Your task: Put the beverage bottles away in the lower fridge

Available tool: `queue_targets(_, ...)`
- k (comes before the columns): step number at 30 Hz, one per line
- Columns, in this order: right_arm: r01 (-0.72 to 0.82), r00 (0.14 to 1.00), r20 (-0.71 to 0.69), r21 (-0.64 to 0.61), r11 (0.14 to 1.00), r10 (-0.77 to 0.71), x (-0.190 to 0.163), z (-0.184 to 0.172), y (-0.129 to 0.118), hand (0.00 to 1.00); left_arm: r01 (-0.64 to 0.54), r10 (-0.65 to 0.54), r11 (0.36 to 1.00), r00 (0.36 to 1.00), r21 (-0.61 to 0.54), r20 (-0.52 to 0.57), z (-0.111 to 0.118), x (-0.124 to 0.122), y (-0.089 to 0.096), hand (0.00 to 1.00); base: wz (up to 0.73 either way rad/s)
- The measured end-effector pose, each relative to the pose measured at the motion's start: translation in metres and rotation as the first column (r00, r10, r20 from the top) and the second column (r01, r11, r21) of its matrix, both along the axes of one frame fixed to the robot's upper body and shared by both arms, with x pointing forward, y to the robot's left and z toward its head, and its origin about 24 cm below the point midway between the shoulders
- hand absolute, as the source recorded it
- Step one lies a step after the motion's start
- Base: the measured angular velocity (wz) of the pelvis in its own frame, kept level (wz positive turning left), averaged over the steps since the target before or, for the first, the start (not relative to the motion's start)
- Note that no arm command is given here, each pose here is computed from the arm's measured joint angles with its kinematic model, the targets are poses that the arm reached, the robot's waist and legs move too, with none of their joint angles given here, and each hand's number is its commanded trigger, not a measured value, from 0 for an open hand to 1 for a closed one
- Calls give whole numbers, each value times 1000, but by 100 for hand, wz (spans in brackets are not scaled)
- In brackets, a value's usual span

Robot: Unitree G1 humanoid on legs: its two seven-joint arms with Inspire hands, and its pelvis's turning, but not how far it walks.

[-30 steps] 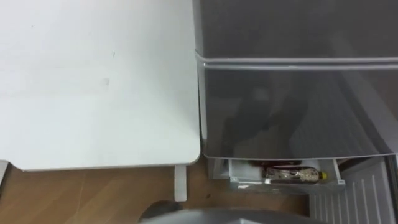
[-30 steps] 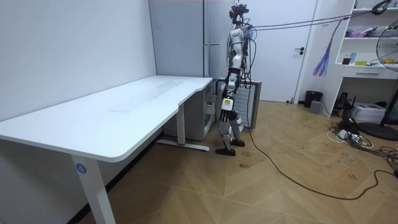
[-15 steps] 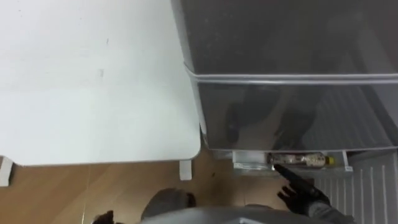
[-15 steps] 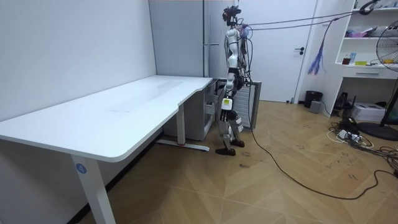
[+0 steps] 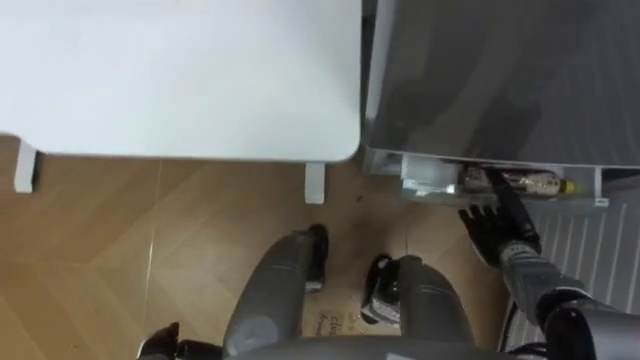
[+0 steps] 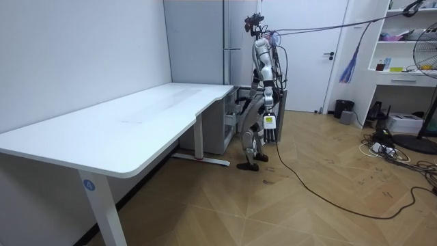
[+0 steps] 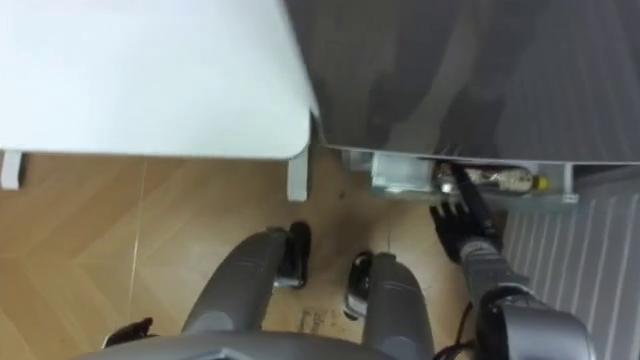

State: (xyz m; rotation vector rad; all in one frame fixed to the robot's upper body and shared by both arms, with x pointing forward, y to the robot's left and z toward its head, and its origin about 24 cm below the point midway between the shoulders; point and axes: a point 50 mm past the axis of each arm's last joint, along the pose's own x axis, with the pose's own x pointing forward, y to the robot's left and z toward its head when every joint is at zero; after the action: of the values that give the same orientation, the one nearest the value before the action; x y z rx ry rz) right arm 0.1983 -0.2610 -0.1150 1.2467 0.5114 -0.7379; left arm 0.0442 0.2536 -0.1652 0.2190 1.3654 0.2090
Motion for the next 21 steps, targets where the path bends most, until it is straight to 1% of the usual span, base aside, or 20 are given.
queue_targets(4, 23, 1000, 14, -32, 999, -23, 15, 15, -17, 0, -4, 3, 1000, 1000, 19, 22, 4, 11, 9, 0, 4)
queue_targets(7, 36, 999, 17, -45, 998, -35, 18, 20, -26, 0, -11, 10, 999, 1000, 51, 26, 7, 12, 18, 0, 14)
queue_targets(10, 56, 998, 33, -56, 997, -54, 24, 28, -35, 0, 5, -7, 998, 1000, 70, 27, 7, 14, 18, 0, 6)
queue_targets(15, 68, 997, 51, -117, 991, -62, 32, 43, -54, 0, 23, -26, 997, 999, 76, 43, 9, 20, 18, 0, 6)
queue_targets(19, 66, 994, 96, -150, 986, -51, 48, 58, -59, 0, 64, -69, 994, 996, 86, 53, 11, 30, 19, 0, 7)
queue_targets(21, 90, 989, 129, -142, 986, -72, 54, 63, -60, 0, 55, -61, 995, 996, 87, 72, 12, 35, 21, 0, 16)
